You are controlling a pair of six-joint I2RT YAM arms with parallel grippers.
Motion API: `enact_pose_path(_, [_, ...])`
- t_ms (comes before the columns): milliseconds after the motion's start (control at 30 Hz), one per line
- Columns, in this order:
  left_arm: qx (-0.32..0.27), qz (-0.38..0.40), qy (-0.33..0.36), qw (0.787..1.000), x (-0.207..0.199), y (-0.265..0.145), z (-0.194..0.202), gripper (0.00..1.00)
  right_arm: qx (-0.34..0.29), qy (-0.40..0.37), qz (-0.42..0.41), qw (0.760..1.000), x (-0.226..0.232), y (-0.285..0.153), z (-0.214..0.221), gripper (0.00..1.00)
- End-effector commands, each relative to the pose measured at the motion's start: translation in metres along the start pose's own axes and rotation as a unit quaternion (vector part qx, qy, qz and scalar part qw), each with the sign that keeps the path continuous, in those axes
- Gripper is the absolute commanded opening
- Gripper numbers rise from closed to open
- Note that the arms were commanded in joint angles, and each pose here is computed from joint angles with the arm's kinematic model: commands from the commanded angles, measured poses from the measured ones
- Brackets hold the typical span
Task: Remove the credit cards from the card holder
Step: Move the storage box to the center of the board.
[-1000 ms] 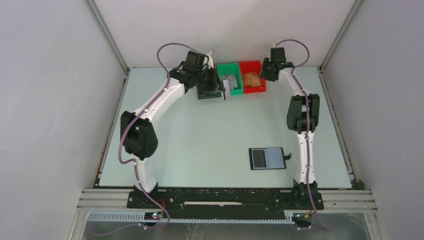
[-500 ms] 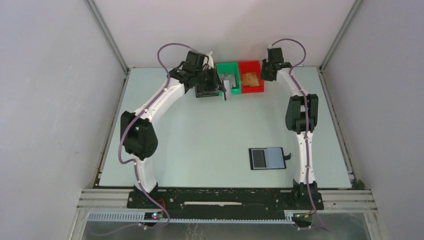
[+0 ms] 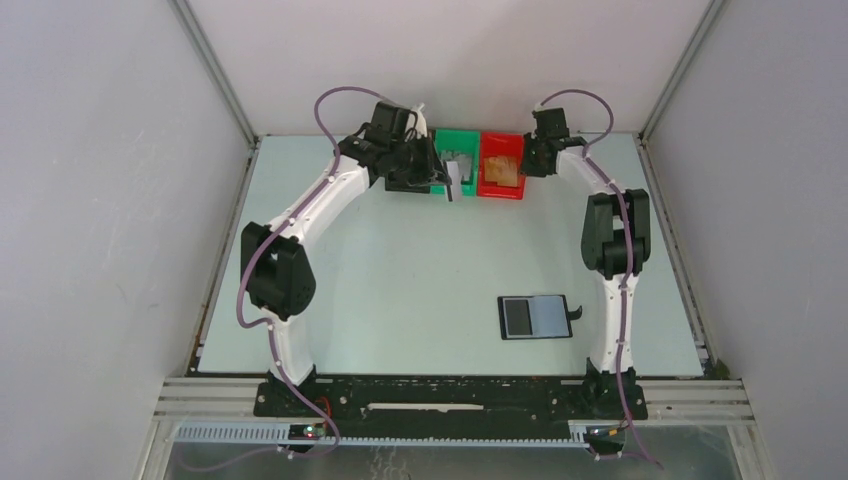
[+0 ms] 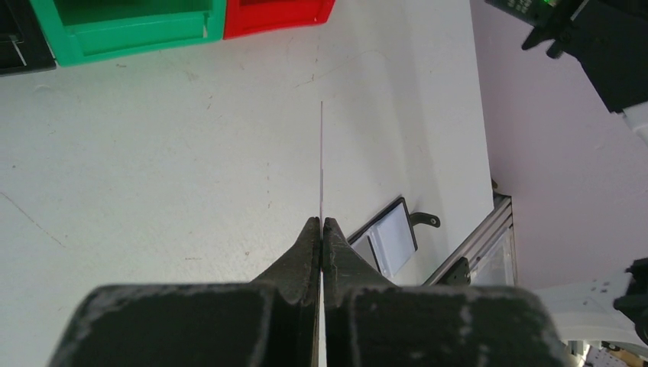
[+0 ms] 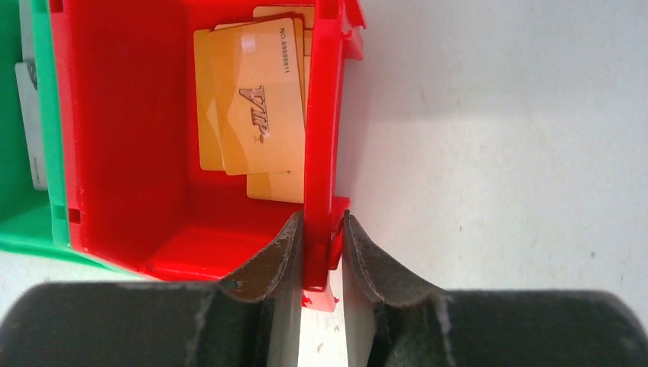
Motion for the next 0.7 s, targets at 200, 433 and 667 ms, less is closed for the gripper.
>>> enact_pose_path(200, [-0.004,-0.05,0.007,0.999,0.011,-0.015,-0.002,0.0,0.025,-0.064,-0.048,0.996,0.021,-0.047,0.032,0.0])
enact_pose_path(433, [0.022,-0.074,0.006,0.997,0.024,-0.012,0.009,0.0,0.041,-0.071,-0.058,0.995,0.023,-0.063,0.051,0.0])
enact_pose_path(667, [0.069,-0.098,0.007,0.993,0.038,-0.008,0.026,0.0,0.044,-0.074,-0.082,0.993,0.037,-0.081,0.066,0.0])
Point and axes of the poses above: each gripper's point midway between its finger pads, its own y axis out along the fingers, its own x axis along the line the jaws close on, z = x × y, the point moved 2 cm from there along -y, back along the fingers
